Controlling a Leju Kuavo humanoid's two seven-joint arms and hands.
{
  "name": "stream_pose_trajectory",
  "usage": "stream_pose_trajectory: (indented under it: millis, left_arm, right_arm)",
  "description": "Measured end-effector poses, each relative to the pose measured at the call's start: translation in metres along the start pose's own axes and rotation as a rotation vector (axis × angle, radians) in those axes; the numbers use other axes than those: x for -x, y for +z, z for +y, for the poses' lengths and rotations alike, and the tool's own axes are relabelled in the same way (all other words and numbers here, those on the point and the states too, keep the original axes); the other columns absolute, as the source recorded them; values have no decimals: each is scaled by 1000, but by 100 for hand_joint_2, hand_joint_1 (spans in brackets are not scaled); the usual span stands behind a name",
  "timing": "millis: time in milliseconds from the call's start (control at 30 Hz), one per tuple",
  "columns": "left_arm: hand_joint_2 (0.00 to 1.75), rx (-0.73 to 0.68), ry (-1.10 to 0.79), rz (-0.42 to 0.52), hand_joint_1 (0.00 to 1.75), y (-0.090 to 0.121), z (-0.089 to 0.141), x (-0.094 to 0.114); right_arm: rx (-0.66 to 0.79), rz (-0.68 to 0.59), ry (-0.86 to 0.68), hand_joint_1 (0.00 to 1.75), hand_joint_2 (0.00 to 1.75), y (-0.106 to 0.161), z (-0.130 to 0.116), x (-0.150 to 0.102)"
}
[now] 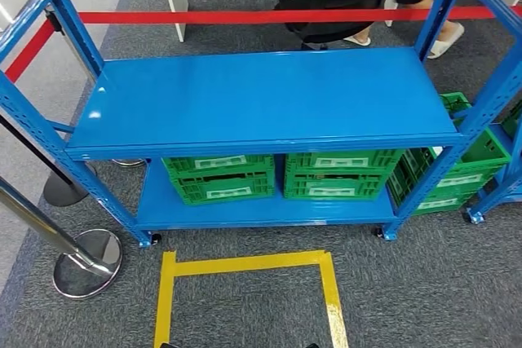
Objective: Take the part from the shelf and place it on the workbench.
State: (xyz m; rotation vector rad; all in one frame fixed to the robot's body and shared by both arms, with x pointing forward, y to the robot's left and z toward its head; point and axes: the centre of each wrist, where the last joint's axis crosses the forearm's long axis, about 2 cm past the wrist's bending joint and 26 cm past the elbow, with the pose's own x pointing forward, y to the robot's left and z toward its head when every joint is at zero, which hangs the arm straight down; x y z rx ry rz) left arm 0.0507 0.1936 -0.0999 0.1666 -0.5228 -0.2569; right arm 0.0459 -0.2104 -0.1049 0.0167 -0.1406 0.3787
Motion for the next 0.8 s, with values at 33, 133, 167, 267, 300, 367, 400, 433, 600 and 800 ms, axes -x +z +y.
stream_pose_trajectory:
  millis: [33,133,167,267,300,367,400,433,600,800]
  left_arm:
    - [0,1,-2,0,0,0,0,0]
    - [0,4,-5,-3,0,0,0,0]
    - [0,6,-6,-2,0,1,-1,1]
    - [0,9,-8,0,0,2,-2,3]
    - [0,10,-8,0,0,2,-2,3]
    - [0,11,-8,0,0,2,-3,3]
    - [0,12,-8,1,0,2,-3,3]
    - [0,12,-8,2,0,2,-3,3]
    - [0,10,-12,7,0,3,-4,5]
    - [0,-2,-17,-19,0,0,-3,-4]
  right_arm:
    - [-2,0,-1,0,0,0,0,0]
    - [-10,-4,-9,0,0,0,-1,-2]
    - [-11,-7,-13,0,0,0,-1,-3]
    - [-13,-11,-21,0,0,0,-2,-5]
    - [-13,-13,-22,0,0,0,-3,-5]
    - [-13,-14,-26,0,0,0,-3,-6]
    - [-14,-11,-27,0,0,0,-3,-5]
    - [-14,-8,-28,0,0,0,-3,-3]
    - [-18,9,-34,0,0,0,-1,6]
    - [6,-6,-33,0,0,0,-4,-1]
